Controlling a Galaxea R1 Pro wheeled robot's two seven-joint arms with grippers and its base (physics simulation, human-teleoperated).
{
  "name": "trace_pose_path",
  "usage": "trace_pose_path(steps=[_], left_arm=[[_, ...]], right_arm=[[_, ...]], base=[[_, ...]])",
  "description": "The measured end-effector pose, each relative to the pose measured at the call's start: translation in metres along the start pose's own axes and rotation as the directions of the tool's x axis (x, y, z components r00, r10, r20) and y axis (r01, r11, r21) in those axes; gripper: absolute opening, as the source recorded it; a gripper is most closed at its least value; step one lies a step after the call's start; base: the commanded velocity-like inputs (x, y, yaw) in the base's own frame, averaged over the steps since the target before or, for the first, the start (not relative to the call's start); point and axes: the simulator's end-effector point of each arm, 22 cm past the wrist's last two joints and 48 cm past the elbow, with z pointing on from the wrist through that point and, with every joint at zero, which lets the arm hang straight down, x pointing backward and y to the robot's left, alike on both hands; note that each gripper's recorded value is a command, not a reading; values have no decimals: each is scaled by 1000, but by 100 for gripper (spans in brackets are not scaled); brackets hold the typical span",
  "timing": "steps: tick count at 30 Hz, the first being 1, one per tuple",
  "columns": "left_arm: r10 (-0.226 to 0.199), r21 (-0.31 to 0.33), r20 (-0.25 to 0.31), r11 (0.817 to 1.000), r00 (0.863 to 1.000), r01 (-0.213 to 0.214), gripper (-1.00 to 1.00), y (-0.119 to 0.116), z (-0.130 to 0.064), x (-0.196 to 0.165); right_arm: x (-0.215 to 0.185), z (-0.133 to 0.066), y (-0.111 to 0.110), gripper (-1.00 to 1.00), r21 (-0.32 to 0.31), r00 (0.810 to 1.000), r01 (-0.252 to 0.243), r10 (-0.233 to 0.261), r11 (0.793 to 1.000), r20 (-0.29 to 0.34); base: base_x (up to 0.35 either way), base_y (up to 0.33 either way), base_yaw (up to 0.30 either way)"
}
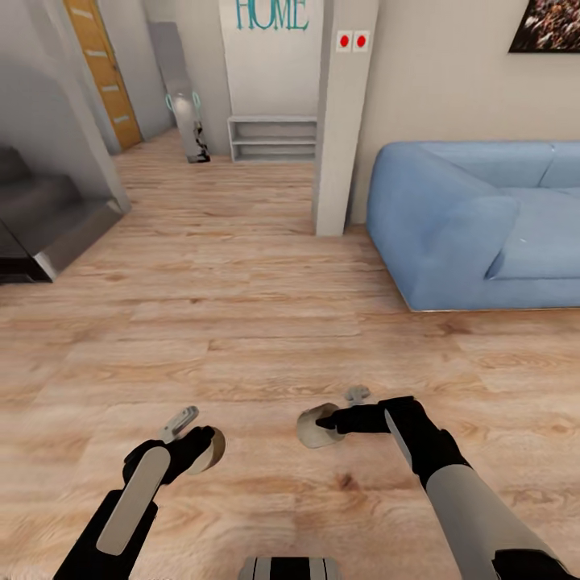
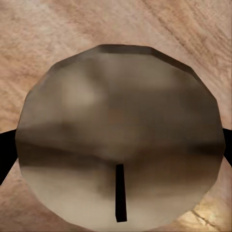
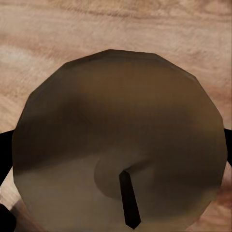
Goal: Place each of the two pumpkins and all three candles from the living room inside a cabinet in the living room (use any cabinet), then make sure every cabinet is closed, and position the cauldron so it is next to a table in the living room.
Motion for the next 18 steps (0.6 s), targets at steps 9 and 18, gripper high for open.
trace_pose_path(steps=[9, 18], left_arm=[[-1, 10, 14, 1000, 1000, 1, -100, -3, -10, -5], [-3, 32, 40, 999, 999, 2, -100, -11, -25, -14]], right_arm=[[-10, -13, -2, -100, 49, 1000, 19, -20, 999, 17], [-18, -15, -6, -100, 127, 997, 44, -53, 991, 64]], base=[[0, 0, 280], [0, 0, 150]])
